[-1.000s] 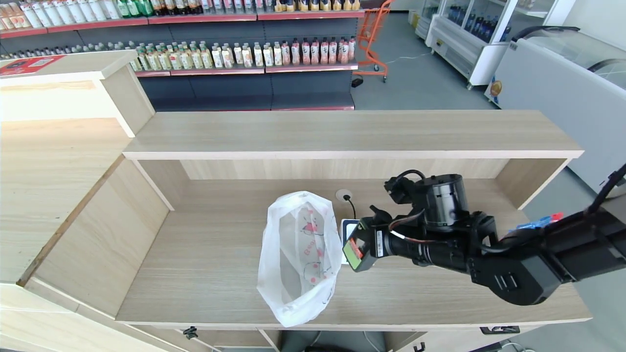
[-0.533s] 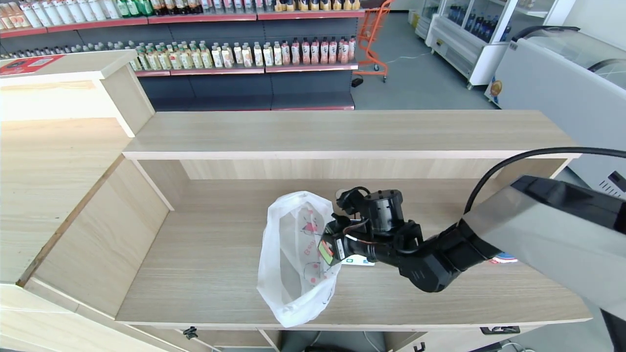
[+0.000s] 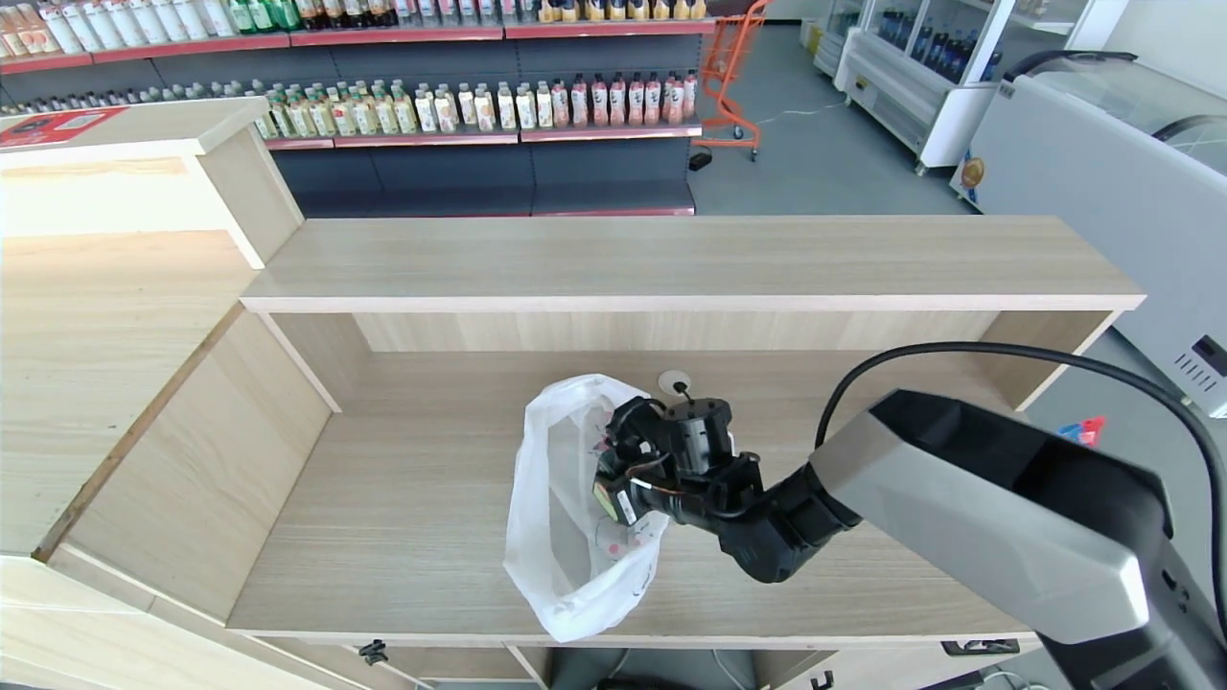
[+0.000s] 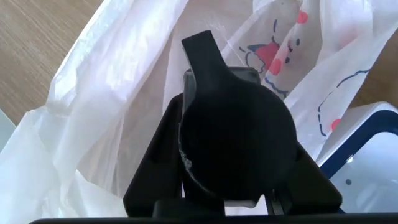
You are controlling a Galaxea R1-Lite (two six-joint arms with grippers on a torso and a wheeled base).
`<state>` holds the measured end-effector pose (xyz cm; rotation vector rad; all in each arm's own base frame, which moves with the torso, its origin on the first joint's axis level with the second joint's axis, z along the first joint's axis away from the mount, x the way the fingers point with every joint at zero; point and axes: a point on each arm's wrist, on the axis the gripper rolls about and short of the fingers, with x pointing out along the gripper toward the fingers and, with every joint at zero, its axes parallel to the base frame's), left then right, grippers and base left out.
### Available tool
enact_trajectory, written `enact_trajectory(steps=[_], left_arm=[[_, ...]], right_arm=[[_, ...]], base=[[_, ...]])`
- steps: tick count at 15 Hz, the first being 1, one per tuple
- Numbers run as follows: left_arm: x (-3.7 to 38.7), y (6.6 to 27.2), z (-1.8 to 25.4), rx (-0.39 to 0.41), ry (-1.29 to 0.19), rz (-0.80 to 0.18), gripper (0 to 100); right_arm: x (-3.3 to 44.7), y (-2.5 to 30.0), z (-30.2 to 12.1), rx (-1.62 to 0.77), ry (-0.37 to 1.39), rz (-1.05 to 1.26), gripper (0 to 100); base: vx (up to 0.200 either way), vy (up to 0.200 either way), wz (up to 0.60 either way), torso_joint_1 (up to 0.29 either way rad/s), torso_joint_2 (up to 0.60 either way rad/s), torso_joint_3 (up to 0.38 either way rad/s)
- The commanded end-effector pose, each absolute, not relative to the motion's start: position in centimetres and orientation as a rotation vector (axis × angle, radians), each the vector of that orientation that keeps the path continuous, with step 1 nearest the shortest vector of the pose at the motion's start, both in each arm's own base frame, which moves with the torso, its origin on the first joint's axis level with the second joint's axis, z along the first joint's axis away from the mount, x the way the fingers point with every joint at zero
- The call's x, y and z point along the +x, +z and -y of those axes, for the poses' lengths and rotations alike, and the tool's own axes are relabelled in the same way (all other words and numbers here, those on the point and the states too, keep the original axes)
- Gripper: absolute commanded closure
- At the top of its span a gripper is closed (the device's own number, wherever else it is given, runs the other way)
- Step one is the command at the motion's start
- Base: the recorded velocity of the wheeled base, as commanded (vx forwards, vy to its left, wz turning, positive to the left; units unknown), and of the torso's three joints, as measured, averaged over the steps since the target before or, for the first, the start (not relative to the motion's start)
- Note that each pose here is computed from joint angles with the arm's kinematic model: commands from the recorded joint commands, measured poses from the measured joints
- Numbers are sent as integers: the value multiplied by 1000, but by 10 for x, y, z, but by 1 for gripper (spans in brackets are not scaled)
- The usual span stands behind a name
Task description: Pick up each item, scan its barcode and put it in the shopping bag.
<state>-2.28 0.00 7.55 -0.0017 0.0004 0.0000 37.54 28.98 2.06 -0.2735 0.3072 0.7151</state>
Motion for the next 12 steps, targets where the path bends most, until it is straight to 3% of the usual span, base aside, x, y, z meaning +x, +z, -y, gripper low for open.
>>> enact_trajectory(steps=[1, 2, 3, 7, 10, 12], left_arm=[[-23, 75, 0, -3, 0, 0, 0], [-23, 75, 0, -2, 0, 0, 0], [-23, 75, 0, -2, 0, 0, 0], [-23, 75, 0, -2, 0, 0, 0], [-23, 75, 0, -2, 0, 0, 0], [-23, 75, 0, -2, 0, 0, 0]], right_arm=[[375, 5, -288, -292, 716, -332, 100], [375, 2, -288, -292, 716, -332, 100], [374, 0, -287, -288, 716, -326, 0], [376, 22, -277, -203, 685, -293, 0], [368, 68, -254, -35, 631, -314, 0], [342, 109, -215, 118, 577, -415, 0]], base=[[0, 0, 0, 0, 0, 0], [0, 0, 0, 0, 0, 0], [0, 0, 0, 0, 0, 0], [0, 0, 0, 0, 0, 0], [0, 0, 0, 0, 0, 0], [0, 0, 0, 0, 0, 0]])
